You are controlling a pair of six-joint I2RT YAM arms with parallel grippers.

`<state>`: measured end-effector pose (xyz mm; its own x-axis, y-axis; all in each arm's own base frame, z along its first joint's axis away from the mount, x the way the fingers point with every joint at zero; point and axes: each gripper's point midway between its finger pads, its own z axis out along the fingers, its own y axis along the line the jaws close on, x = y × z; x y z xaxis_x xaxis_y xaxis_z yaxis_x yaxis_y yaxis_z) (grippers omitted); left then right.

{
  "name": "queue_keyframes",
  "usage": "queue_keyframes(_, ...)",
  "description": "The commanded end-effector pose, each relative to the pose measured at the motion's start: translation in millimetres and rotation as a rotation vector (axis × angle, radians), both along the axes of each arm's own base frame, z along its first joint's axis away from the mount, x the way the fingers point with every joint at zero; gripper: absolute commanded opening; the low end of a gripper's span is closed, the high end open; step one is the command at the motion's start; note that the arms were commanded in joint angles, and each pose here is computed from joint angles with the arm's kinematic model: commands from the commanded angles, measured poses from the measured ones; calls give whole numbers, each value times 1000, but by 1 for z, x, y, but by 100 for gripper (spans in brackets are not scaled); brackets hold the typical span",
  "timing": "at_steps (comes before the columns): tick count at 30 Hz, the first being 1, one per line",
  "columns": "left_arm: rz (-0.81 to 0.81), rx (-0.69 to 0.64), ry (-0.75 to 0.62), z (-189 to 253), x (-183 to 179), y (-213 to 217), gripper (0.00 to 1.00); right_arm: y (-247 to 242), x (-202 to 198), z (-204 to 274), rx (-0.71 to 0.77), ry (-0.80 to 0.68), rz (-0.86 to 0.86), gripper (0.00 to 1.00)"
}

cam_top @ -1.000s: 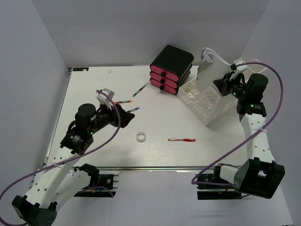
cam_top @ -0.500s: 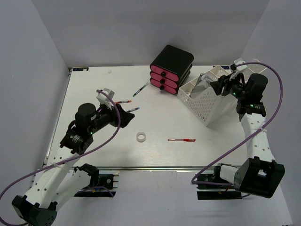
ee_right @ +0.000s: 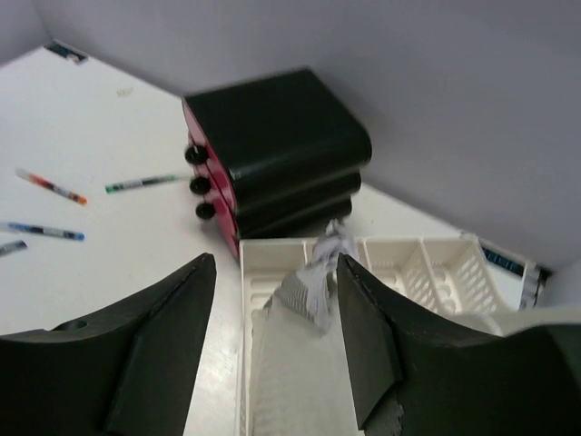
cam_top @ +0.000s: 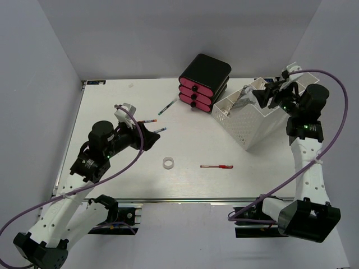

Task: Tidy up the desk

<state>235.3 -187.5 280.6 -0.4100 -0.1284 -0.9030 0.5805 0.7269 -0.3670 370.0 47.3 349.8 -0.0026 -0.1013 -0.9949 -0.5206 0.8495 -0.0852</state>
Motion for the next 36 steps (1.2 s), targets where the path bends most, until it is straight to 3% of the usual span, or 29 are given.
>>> queue_keyframes(1, 9, 10, -11, 9, 4, 1, 76, 15, -22, 72, -3, -152, 80, 62)
queue_keyframes(4, 17, 11, 13, 4, 7, 0, 75, 48, -52, 86, 36, -141, 288, 59)
queue_keyframes(8, 24, -2, 65, -5, 15, -6, 69, 86, -85, 74, 141, -18, 498, 43)
queue_keyframes(11, 9, -21, 99, -9, 24, -16, 56, 110, -92, 54, 161, 46, 553, 30)
queue_keyframes(12, 5, -30, 112, -9, 32, -21, 42, 118, -91, 48, 162, 80, 565, 26)
queue_keyframes(15, -9, -34, 120, -3, 45, -34, 21, 142, -85, 32, 140, 172, 583, 11)
queue_keyframes(18, -14, -29, 165, -14, 65, -47, 16, 149, -68, 7, 93, 250, 539, 7)
queue_keyframes(21, -19, -23, 197, -20, 87, -62, 20, 153, -61, -12, 68, 292, 518, 12)
queue_keyframes(22, -6, -15, 209, -23, 98, -66, 29, 154, -61, -25, 64, 310, 509, 17)
queue_keyframes(24, 23, -2, 212, -25, 111, -67, 35, 155, -61, -25, 67, 278, 501, 20)
queue_keyframes(29, 62, 5, 213, -28, 140, -75, 59, 156, -71, -53, 60, 306, 507, 40)
queue_keyframes(34, 93, -15, 182, -28, 165, -83, 65, 149, -70, -75, 7, 279, 474, 70)
queue_keyframes(36, 91, -36, 128, -29, 178, -93, 66, 147, -70, -88, -9, 299, 465, 72)
